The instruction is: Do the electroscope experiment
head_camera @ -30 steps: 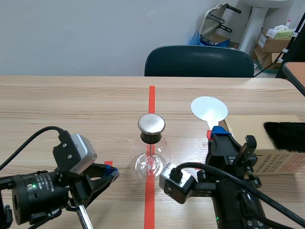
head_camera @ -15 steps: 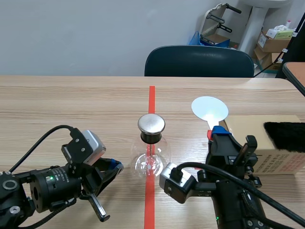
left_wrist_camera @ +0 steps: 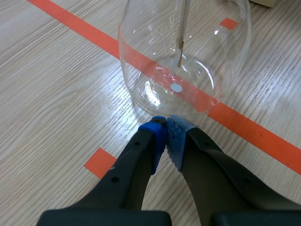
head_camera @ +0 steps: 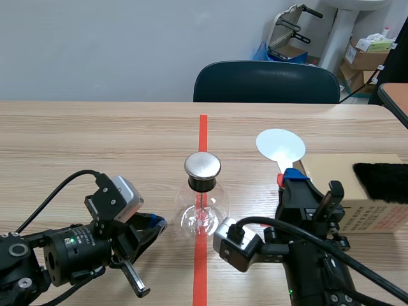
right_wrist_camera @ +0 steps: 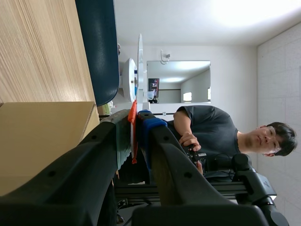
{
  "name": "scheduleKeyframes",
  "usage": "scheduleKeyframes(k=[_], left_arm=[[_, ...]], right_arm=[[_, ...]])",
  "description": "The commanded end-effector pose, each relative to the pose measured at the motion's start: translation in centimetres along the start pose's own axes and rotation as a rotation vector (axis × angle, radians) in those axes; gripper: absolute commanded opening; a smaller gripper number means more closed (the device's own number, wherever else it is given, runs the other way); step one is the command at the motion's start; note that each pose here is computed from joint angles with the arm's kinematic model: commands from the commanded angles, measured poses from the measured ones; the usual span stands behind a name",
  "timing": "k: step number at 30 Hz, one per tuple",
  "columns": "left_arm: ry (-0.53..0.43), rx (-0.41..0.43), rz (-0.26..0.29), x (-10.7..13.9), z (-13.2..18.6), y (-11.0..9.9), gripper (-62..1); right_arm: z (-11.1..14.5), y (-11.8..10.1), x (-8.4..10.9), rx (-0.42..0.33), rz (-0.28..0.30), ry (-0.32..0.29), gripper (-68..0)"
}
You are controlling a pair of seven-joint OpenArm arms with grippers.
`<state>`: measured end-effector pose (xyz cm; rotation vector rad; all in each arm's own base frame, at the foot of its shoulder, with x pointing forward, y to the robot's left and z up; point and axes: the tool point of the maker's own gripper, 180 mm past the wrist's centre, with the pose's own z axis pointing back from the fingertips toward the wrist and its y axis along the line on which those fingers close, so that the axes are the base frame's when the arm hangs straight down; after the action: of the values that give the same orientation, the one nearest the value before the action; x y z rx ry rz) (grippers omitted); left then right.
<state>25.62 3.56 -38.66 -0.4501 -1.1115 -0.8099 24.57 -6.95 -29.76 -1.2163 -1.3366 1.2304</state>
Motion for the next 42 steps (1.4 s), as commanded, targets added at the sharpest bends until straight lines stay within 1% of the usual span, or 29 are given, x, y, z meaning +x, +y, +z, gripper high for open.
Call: scheduleKeyframes(k=[1, 7, 10, 42], left_arm=[[-0.032, -0.02, 0.002, 0.94, -0.27, -0.67, -59.3], [-0.031, -0.023, -0.008, 0.91, -0.27, -0.73, -59.3], [-0.03, -0.023, -0.008, 0.88, -0.25, -0.73, -59.3], [-0.023, -0.023, -0.008, 0.75, -0.26, -0.75, -59.3]], right_arm=[[-0.09, -0.51, -0.32, -0.021, -0.005, 0.011, -66.5], [-0.12, -0.55, -0.45, -0.023, -0.004, 0.014, -66.5], [-0.11, -0.95, -0.44, -0.045, -0.016, 0.014, -66.5], [-0.11, -0.93, -0.43, -0.044, -0.015, 0.013, -66.5]])
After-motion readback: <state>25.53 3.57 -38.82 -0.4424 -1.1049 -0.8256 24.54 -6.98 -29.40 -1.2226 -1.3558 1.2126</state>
